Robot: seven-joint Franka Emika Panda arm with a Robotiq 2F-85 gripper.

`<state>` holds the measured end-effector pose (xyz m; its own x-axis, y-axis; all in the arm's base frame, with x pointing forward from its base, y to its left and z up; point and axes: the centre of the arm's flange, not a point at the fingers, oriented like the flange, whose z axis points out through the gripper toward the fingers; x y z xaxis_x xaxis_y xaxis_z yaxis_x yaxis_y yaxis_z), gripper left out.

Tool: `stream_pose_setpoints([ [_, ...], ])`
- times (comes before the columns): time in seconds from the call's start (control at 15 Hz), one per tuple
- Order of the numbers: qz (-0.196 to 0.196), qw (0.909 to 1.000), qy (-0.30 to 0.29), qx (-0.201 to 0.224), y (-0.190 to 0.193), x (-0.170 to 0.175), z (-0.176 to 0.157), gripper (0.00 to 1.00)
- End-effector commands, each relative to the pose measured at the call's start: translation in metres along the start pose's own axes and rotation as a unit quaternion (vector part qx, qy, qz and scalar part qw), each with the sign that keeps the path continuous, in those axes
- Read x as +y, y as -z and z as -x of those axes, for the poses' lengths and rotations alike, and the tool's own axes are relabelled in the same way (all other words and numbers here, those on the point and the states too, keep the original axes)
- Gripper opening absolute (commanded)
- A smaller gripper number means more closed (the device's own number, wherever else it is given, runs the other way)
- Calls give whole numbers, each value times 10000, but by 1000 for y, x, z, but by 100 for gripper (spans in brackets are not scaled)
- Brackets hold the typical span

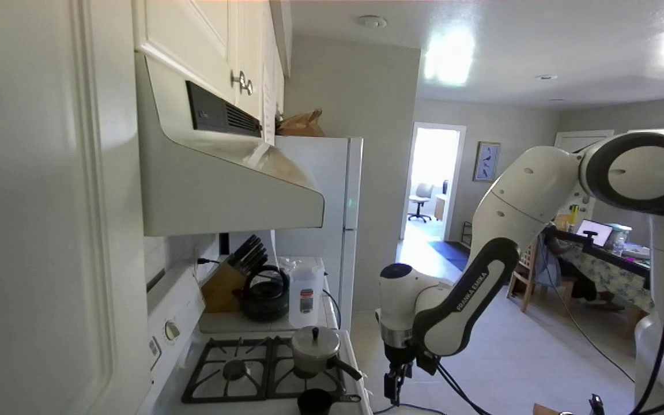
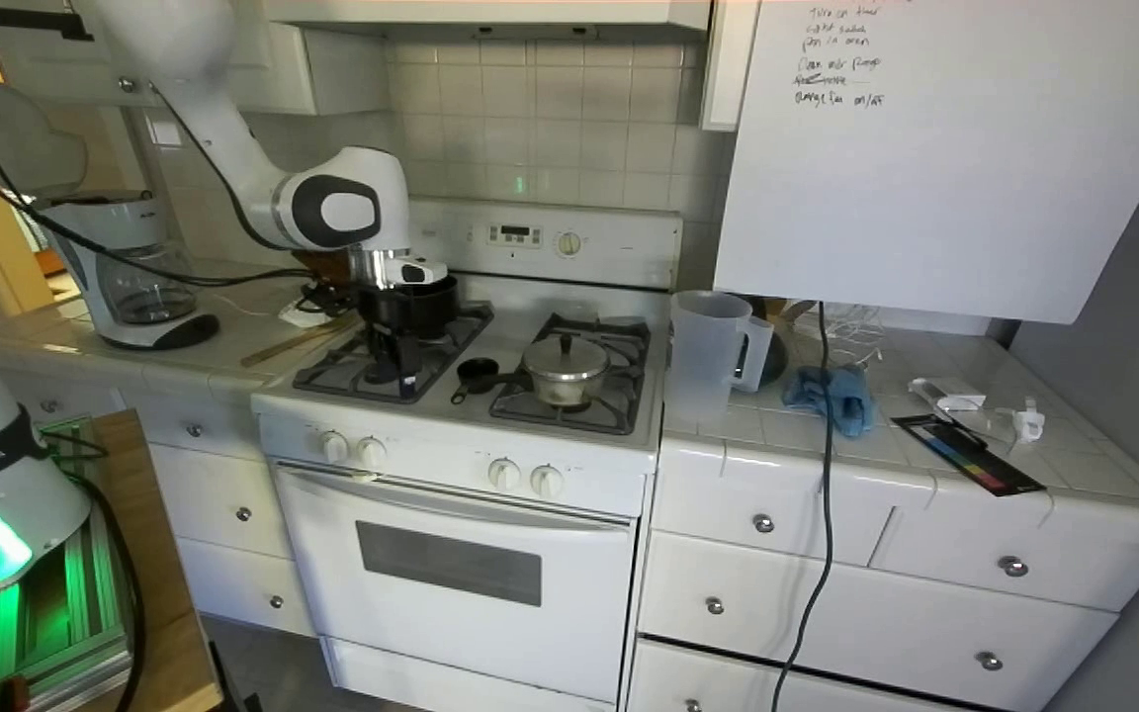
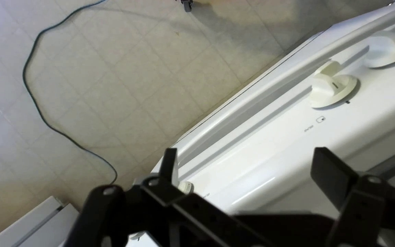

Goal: Pick up the black cup from the stove and put it in the pot

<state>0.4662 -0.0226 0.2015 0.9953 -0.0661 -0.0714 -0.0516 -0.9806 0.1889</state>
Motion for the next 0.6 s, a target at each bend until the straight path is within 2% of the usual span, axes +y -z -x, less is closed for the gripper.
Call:
stream_pose_setpoints([
  [0.0, 452, 9984, -175, 295, -9, -24, -9, 100],
  [0.33, 1073, 9914, -115, 741, -10, -55, -21, 100],
  [0.53, 1282, 9873, 72, 936, -11, -73, -31, 100],
])
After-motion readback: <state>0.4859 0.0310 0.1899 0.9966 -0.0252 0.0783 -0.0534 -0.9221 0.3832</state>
